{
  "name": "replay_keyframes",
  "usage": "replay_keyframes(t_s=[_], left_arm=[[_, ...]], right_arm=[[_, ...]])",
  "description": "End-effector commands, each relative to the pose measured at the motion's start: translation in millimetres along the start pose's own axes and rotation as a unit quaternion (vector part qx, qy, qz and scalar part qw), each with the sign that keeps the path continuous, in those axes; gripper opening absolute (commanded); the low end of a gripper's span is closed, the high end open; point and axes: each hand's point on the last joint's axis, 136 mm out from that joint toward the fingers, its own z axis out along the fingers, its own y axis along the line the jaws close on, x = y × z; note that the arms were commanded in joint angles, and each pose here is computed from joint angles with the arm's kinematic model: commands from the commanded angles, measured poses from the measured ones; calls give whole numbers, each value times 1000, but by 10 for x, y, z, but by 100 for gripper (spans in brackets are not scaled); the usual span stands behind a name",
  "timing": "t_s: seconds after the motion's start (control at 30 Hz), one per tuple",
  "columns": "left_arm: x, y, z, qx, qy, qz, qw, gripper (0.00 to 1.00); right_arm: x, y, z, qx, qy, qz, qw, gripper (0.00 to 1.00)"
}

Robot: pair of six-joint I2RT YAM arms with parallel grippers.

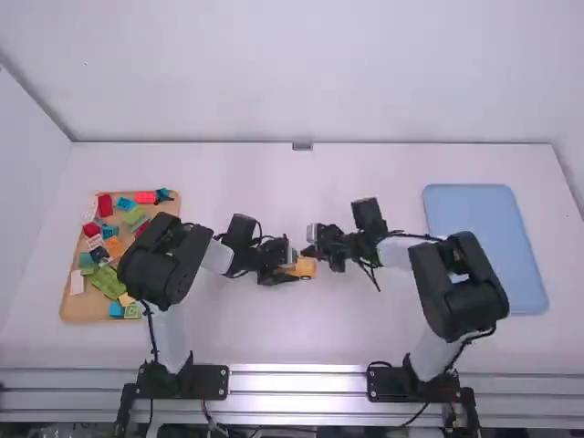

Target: Assemble lego blocks to make yellow taxi

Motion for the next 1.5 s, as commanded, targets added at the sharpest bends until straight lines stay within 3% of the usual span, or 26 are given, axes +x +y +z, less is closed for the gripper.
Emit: replay_keyframes(t_s=[0.0,0.17,0.33,0.6,0.7,0.9,1.07,1.47], left_arm=[[79,-71,17,8,11,-16,1000,25],[79,-71,17,8,11,-16,1000,25],[76,-67,17,7,10,-15,1000,25],[75,-67,17,7,10,-15,1000,25],[76,-67,17,7,10,-15,1000,25],[77,-68,17,7,10,-15,1000,24],[79,-71,17,8,11,-16,1000,24],[78,-70,17,8,10,-15,1000,23]], right_arm=[[117,-56,42,4,16,36,999,0],[285,16,44,-5,39,67,997,0],[484,52,4,-6,101,84,991,0],[619,81,-38,-9,154,83,985,0],[546,35,-37,-10,139,77,987,0],[183,-67,-107,-30,36,30,998,0],[0,-53,-127,-44,-14,-6,999,0],[177,176,110,-89,4,32,995,0]])
